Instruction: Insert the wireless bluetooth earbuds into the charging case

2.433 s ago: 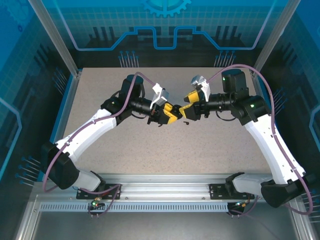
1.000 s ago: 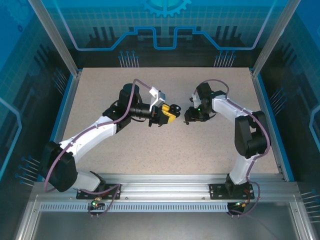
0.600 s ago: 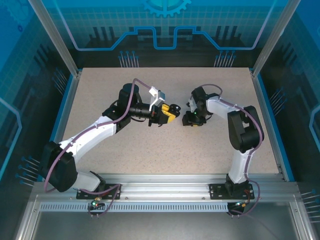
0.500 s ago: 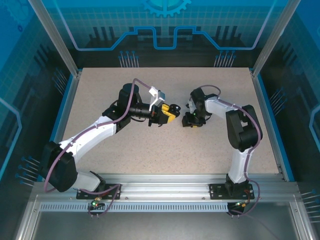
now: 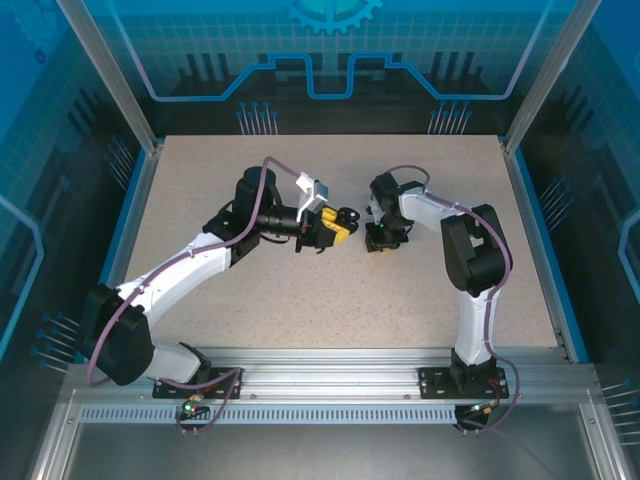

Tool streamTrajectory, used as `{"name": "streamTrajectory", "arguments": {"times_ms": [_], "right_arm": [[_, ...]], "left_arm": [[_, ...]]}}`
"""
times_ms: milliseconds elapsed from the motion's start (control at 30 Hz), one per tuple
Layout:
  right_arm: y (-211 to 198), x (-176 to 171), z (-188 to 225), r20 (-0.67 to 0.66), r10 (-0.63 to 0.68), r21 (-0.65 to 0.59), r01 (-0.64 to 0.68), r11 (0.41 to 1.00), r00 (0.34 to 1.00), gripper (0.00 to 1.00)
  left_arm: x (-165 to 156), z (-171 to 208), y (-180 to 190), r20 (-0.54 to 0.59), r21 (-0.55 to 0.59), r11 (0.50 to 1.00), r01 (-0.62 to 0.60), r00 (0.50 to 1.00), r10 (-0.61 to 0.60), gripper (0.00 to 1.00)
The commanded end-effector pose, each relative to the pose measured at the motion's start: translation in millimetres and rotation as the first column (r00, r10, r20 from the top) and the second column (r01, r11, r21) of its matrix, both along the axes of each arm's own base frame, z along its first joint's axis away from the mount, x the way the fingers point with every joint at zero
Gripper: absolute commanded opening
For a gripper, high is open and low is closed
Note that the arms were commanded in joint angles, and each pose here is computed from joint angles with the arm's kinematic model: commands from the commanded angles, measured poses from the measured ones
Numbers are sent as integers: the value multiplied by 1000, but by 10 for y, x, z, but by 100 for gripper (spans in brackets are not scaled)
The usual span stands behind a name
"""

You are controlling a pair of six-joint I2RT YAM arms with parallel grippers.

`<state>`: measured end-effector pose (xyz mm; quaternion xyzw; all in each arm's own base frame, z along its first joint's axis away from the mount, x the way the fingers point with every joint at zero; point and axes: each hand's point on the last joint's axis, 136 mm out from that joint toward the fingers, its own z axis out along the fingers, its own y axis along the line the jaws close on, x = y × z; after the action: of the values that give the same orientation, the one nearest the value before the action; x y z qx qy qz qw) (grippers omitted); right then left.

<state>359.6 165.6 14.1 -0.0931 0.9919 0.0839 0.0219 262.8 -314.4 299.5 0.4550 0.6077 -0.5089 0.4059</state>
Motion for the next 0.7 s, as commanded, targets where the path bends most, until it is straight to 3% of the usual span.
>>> {"name": "streamTrajectory", "arguments": {"times_ms": [0,400,667], "right_arm": [[108,174,-102,58,81,-36,-79,996,995,27],[306,358,18,125,260,-60,-254,965,958,27],[368,345,180,154,251,-17,-252,968,956,36]], "left_arm": [[-15,60,57,25,-10,1000,-13,1000,14,4],[-6,89,77,28,-14,1000,-21,999,22,4],[-3,100,87,27,-14,1000,-26,999,26,3]]}}
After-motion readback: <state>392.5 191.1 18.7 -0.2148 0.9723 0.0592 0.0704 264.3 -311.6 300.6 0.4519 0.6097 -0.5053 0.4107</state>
